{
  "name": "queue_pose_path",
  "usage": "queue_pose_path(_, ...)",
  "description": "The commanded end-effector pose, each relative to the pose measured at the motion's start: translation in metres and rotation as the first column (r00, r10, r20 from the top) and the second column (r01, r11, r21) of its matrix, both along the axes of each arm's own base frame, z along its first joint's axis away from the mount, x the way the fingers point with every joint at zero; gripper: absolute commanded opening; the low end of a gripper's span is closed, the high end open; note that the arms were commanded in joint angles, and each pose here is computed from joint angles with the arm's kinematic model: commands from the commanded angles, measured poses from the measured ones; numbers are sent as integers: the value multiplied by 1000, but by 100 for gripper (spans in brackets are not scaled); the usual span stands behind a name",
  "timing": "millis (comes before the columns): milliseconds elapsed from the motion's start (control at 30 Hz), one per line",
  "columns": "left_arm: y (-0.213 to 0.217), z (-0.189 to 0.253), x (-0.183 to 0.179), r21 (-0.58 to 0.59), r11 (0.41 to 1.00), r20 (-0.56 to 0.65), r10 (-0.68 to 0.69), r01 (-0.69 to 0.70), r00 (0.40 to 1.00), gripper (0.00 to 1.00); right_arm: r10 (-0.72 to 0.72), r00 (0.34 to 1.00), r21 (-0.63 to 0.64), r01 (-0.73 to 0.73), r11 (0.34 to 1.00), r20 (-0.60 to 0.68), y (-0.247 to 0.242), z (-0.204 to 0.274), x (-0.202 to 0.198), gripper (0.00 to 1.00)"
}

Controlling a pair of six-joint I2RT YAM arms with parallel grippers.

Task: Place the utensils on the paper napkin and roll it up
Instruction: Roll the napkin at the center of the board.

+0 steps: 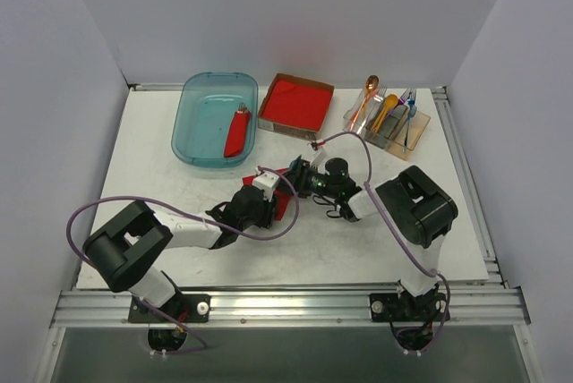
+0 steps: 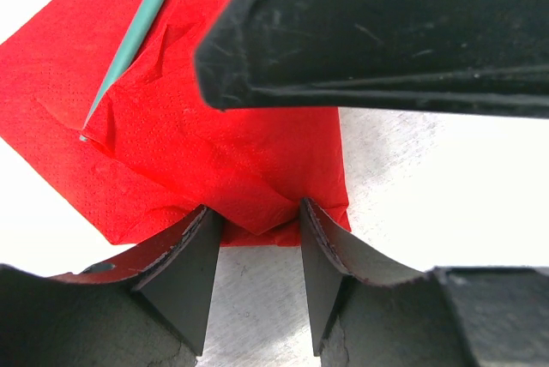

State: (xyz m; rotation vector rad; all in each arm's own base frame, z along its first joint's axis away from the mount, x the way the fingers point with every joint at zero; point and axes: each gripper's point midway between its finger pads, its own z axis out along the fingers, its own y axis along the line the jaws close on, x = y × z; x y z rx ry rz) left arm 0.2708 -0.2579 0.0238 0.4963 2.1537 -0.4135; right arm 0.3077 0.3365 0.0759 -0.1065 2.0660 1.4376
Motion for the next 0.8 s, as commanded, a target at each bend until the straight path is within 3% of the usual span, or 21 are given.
queue_pose_path(0, -1, -6, -1, 22, 1000, -18, -5, 5, 1000, 49, 26, 996, 78, -33, 996, 82, 3, 32, -5, 39)
queue_pose_path(433, 0, 0, -1, 14, 1000, -7, -4, 4, 1000, 49, -32, 998, 1, 32, 999, -55, -19, -35, -14, 14)
queue_pose_path(767, -1, 2, -1, 14, 1000, -2, -10, 10, 1000, 49, -58, 997, -26, 57, 998, -45, -24, -32, -7, 10)
